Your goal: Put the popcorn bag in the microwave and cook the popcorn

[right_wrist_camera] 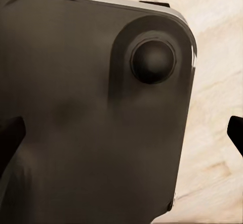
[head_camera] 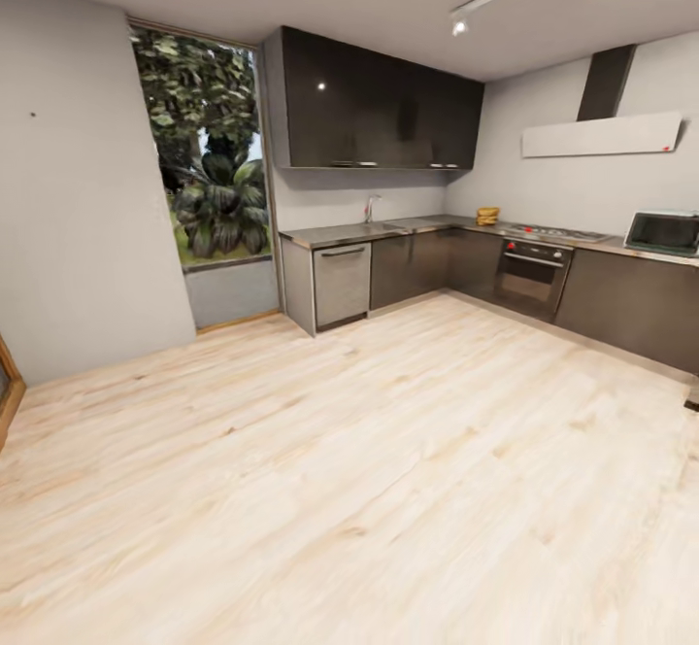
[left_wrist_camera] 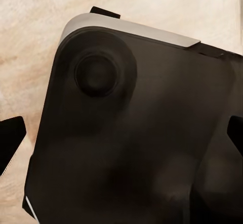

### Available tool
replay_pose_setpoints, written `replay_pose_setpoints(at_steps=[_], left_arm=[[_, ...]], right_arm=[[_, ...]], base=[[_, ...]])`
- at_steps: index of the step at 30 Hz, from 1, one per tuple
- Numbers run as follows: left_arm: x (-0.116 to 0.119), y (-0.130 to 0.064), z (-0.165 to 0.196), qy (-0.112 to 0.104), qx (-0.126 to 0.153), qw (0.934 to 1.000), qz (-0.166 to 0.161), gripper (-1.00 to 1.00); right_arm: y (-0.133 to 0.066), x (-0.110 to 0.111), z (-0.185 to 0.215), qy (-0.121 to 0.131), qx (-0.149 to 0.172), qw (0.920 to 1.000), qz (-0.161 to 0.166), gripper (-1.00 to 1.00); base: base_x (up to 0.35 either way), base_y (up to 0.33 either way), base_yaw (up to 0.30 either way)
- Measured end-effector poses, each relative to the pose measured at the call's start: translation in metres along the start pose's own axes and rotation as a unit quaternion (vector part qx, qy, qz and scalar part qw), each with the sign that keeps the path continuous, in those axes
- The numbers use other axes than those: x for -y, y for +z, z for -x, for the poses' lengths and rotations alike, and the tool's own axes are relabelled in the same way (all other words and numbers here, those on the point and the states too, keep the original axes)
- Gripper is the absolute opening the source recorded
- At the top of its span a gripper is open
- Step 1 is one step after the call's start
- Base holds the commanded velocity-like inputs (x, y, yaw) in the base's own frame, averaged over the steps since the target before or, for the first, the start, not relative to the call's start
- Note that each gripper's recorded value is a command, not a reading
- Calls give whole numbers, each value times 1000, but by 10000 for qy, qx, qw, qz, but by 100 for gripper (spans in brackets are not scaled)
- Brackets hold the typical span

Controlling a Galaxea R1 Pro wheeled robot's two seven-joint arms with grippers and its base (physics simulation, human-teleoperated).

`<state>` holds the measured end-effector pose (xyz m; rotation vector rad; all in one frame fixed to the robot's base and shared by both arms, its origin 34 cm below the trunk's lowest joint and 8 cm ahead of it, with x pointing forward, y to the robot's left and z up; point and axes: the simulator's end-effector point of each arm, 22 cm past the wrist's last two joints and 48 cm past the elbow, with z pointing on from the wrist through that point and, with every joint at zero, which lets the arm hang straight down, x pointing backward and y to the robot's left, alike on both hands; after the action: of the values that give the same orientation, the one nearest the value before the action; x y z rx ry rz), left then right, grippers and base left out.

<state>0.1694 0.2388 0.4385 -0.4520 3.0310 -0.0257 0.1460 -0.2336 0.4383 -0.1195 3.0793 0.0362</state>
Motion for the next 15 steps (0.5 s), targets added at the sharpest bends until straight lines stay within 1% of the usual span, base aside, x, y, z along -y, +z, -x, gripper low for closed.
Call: replay_pose_setpoints(at_steps=[15], left_arm=[[0, 0, 1, 35, 11, 10000, -5, 100]], right_arm=[[0, 0, 0, 4, -12, 10000, 2, 100]], base=[[0, 0, -286]])
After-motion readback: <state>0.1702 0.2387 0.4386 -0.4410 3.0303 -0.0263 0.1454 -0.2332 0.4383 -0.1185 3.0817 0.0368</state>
